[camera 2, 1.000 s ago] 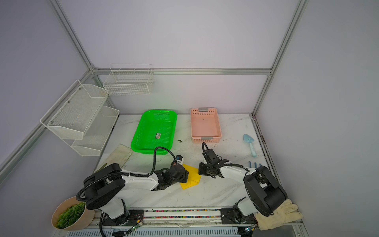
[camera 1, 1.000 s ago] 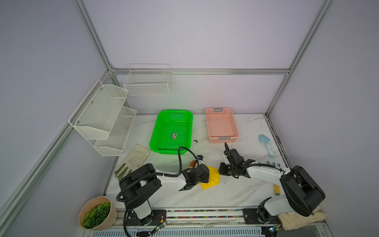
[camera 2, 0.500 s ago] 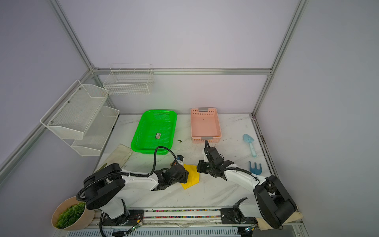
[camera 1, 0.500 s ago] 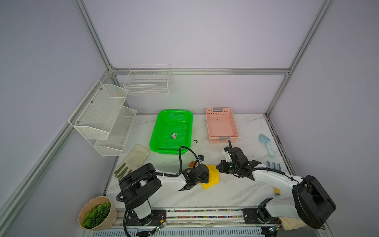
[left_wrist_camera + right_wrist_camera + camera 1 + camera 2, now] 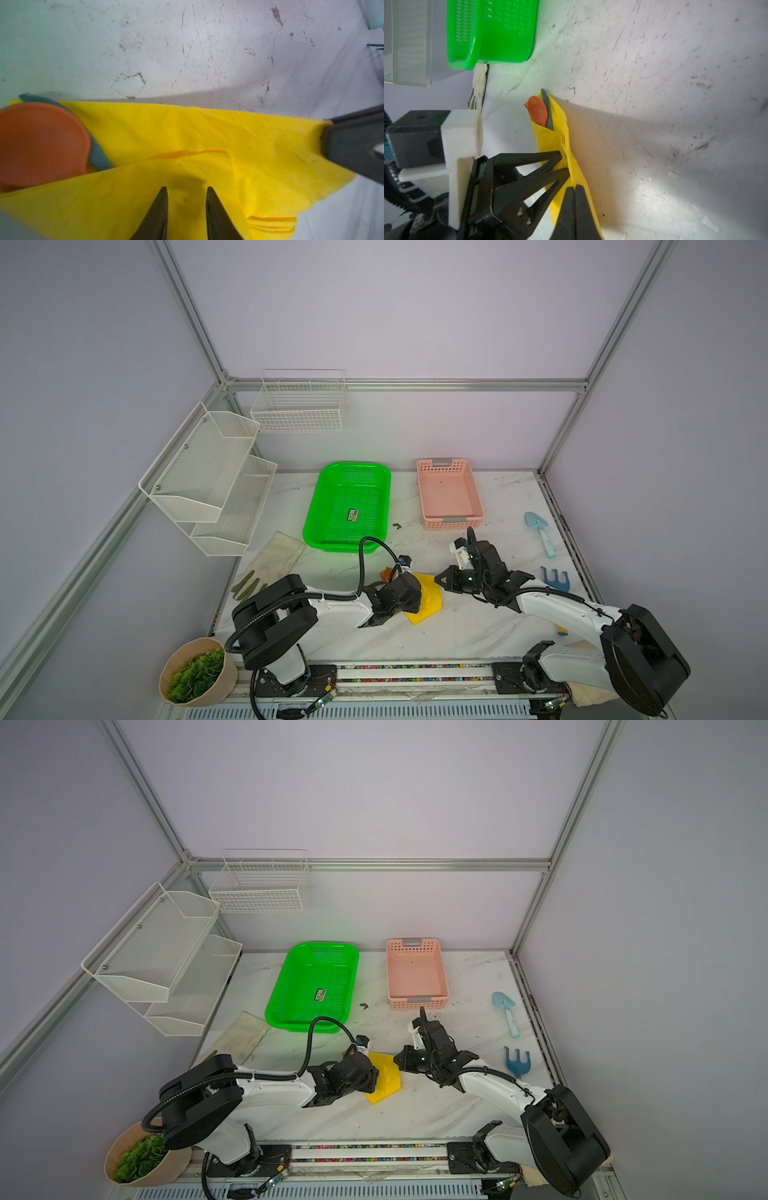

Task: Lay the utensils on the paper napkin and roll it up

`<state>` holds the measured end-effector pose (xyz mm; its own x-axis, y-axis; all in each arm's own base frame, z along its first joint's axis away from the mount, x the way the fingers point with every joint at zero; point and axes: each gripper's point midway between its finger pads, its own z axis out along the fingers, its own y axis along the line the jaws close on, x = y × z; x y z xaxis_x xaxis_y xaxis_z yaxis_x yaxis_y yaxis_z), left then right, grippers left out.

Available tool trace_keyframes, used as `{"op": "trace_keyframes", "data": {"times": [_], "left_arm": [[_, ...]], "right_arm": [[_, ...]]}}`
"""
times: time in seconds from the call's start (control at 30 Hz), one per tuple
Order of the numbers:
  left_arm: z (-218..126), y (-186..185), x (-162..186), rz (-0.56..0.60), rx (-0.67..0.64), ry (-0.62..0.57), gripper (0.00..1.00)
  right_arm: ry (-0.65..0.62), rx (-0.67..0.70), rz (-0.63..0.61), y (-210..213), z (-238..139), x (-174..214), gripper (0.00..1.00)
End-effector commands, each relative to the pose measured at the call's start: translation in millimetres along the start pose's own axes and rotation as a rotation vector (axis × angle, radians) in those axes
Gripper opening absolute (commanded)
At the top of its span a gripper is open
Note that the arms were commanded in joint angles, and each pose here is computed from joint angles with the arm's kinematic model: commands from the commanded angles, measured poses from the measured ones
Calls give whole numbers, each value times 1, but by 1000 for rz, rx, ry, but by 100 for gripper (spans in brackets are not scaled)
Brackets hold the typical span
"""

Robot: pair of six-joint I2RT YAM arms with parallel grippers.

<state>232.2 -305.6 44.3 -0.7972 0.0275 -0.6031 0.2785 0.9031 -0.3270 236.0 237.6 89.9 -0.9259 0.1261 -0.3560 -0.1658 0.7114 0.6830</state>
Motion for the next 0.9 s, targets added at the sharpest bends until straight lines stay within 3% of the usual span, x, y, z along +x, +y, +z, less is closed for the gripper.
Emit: {"op": "trace_keyframes", "data": {"times": [0.0,0.27,0.57,0.87], "left_arm": [[-14,10,-5,4,-9,-20,32],[-37,25,-12,-27,-19,-66,32],[-34,30,12,-39,-23,-13,32],[-34,26,10,-54,0,-31,32]], "right_arm": [[-17,-35,3,7,-2,-2,0],[-13,-32,5,4,2,0,0],[-10,-44,-7,12,4,-2,0],[3,-91,-27,31,9,2,0]]}}
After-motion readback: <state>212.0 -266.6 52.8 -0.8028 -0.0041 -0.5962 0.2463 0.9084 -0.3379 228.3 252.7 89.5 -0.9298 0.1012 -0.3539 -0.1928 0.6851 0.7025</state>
